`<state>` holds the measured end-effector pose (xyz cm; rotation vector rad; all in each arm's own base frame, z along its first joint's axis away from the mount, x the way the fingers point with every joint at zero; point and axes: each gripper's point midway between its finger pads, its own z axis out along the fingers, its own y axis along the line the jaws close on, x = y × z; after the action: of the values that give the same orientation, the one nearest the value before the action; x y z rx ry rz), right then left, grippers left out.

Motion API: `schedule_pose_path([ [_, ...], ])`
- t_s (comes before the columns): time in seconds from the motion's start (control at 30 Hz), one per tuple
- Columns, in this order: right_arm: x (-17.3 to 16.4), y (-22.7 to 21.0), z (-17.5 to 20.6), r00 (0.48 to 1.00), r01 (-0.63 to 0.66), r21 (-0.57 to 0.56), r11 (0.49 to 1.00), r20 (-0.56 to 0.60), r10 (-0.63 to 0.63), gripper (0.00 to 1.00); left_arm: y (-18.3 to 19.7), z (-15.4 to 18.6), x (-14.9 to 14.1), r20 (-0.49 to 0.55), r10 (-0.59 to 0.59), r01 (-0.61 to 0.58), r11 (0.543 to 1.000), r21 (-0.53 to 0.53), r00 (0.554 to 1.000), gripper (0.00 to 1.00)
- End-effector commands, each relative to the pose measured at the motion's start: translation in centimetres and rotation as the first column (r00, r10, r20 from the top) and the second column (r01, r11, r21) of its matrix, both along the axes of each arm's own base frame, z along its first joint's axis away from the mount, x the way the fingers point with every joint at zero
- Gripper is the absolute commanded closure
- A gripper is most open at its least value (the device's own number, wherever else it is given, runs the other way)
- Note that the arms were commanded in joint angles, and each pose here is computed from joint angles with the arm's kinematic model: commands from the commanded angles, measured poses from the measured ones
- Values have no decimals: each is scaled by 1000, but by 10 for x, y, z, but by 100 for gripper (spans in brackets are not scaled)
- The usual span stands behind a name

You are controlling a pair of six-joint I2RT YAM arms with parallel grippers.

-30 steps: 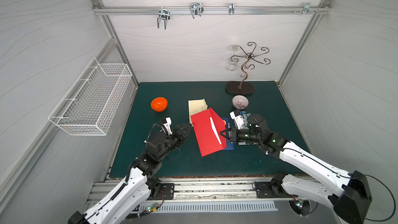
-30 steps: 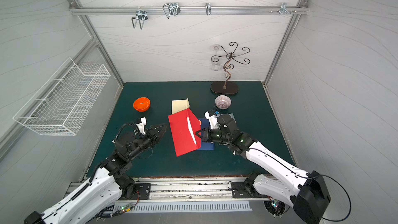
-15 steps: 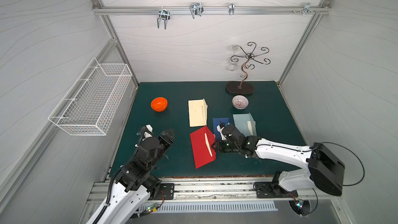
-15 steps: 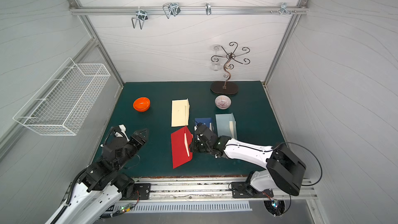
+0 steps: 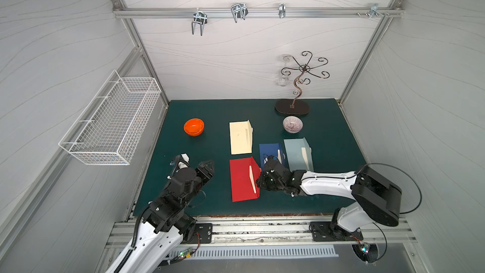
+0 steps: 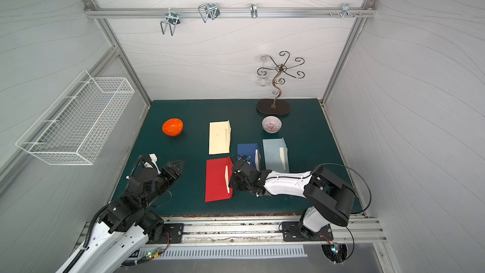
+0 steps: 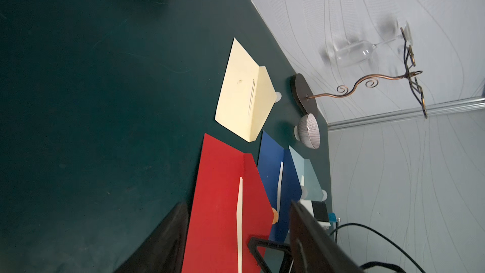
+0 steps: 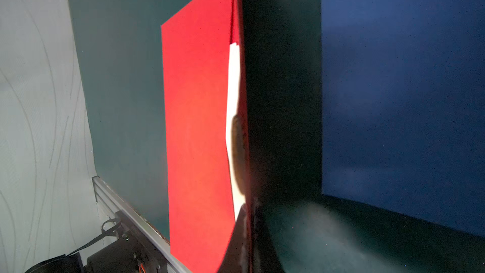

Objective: Open the envelope
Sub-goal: Place the envelope at the center of the board, then reset both arms

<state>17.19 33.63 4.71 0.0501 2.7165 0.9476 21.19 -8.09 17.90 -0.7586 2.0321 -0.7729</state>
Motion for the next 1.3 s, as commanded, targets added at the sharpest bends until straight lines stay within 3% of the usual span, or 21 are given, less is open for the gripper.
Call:
schedule_pose_path([
  [0.0,0,12,1,1000,-2,21,1000,-8,2,92,-8,20,5,61,-38,39,999,-13,997,35],
  [0.17,0,10,1,1000,2,11,1000,-11,-2,86,-10,22,6,69,-49,50,999,-11,996,35],
  [0.23,1,5,8,1000,1,2,1000,7,-1,76,-11,24,7,79,-61,61,998,-1,995,35],
  [0.3,2,-3,17,999,-4,-24,1000,36,5,55,-12,27,8,86,-76,74,997,24,993,34],
  [0.43,3,-31,37,995,21,-104,994,97,-11,43,-8,27,12,84,-53,49,998,50,995,28],
  [0.53,13,-65,71,971,77,-167,983,238,-36,31,1,29,19,110,-20,8,993,114,994,17],
  [0.57,20,-81,88,947,116,-198,973,316,-48,23,5,33,23,129,-7,-13,989,149,992,14],
  [0.63,37,-117,123,872,232,-244,942,481,-90,16,12,42,33,182,12,-54,971,231,983,6],
  [0.7,54,-153,154,750,374,-274,886,651,-115,1,21,52,47,236,35,-114,936,332,971,0],
  [0.77,72,-188,174,598,520,-298,801,796,-93,1,30,66,65,295,46,-186,864,467,954,0],
  [0.83,94,-217,183,533,598,-326,732,844,-59,1,40,75,85,329,84,-271,768,581,941,0],
  [0.87,106,-237,181,539,631,-332,701,838,-88,1,45,78,97,335,95,-300,711,637,937,0],
  [0.93,124,-275,167,575,664,-345,663,803,-157,1,57,70,120,303,117,-305,640,705,946,0],
  [1.07,140,-343,140,573,772,-417,479,783,-242,1,99,37,143,243,206,-318,586,745,948,0],
  [1.13,147,-341,127,590,751,-413,514,770,-243,1,113,18,144,244,192,-310,535,786,951,0],
  [1.2,158,-328,107,596,706,-384,596,776,-206,1,124,-2,144,230,189,-294,474,830,955,0],
  [1.23,162,-329,104,594,705,-397,587,784,-184,1,128,-7,144,224,202,-293,452,842,954,1],
  [1.27,164,-330,99,600,701,-411,583,782,-171,1,125,-12,147,213,187,-277,459,844,959,1],
])
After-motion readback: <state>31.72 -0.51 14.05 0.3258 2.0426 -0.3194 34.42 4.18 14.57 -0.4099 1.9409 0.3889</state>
